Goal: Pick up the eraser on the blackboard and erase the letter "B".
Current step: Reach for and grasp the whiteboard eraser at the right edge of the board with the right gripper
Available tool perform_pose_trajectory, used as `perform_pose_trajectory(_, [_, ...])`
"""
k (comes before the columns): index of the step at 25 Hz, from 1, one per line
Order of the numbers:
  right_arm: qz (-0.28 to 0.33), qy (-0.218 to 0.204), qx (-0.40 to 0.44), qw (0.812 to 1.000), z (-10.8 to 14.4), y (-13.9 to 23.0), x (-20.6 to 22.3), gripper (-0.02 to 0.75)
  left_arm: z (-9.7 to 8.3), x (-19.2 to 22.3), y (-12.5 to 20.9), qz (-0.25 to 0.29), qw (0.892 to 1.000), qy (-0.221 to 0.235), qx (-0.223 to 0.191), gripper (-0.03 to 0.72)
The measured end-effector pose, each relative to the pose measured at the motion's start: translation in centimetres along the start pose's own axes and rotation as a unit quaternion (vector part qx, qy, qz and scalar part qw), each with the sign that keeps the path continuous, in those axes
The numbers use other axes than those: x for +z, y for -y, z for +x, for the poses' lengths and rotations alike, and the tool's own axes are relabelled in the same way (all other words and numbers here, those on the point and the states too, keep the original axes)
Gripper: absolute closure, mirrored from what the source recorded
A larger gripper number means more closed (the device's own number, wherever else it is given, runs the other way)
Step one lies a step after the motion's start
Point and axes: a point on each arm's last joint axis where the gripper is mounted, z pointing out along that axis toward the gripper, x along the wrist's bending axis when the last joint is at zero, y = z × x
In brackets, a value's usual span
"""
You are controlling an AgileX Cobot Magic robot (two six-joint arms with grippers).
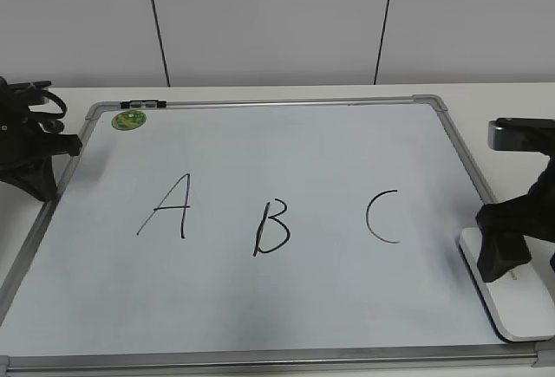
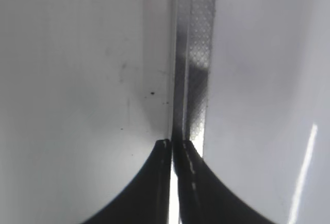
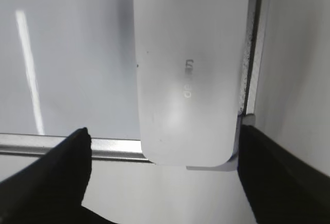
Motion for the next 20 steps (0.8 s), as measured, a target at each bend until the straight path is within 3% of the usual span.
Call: perform_pose_trajectory(20, [0.013,0.035,0.017,0.999,-0.6,-2.7,3.4,0.087,0.0,0.0,0.0,0.000,1.000,0.001,-0.001,0.680])
